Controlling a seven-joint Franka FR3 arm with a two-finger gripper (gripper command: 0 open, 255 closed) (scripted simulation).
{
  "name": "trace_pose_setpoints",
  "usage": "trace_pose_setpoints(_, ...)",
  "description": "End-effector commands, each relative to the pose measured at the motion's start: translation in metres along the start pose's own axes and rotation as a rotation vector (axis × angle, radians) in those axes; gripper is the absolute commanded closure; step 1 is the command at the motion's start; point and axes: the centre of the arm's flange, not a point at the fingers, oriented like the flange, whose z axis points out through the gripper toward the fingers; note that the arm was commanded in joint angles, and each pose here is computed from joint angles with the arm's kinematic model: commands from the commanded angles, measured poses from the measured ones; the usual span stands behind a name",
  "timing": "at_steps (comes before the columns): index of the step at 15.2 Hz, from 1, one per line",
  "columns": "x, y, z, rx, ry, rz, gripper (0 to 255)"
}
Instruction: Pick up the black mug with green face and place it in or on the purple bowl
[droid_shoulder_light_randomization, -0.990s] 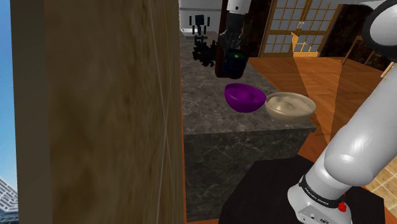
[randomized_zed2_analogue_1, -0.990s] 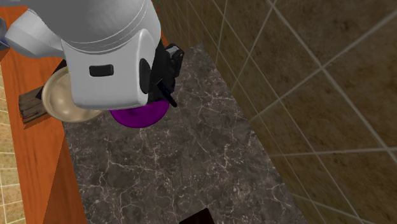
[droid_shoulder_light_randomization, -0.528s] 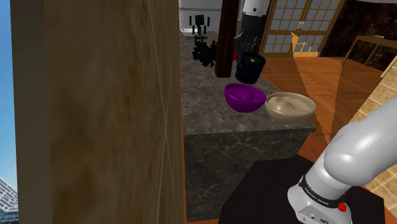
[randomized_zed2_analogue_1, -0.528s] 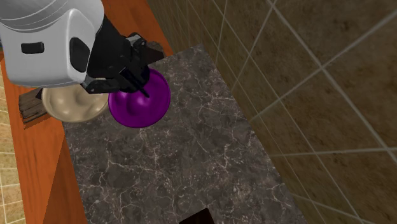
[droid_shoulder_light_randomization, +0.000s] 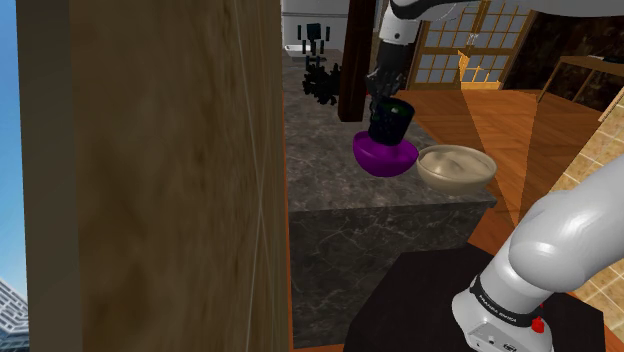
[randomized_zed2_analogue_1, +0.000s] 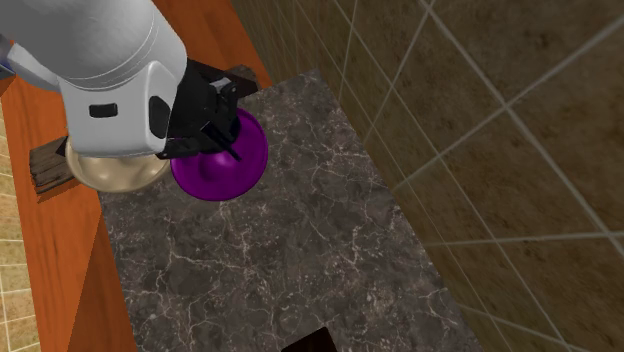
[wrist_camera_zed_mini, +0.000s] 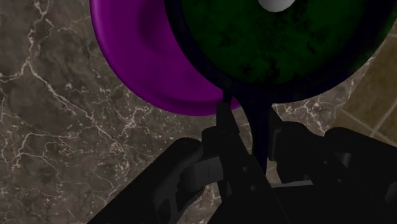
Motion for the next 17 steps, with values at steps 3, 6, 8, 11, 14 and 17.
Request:
trace_pose_setpoints(3,-0.001,0.002,0.021,0.0,0.001,0.0,255)
trace_pose_setpoints(6,-0.001,0.003,0.037,0.0,0.001,0.0,255)
trace_pose_setpoints(8,-0.001,0.003,0.041,0.0,0.001,0.0,255)
trace_pose_setpoints(11,-0.001,0.003,0.041,0.0,0.001,0.0,255)
trace_pose_setpoints(14,-0.001,0.003,0.041,0.0,0.001,0.0,255)
trace_pose_setpoints(17,-0.002,0.004,0.042,0.0,0.001,0.0,0)
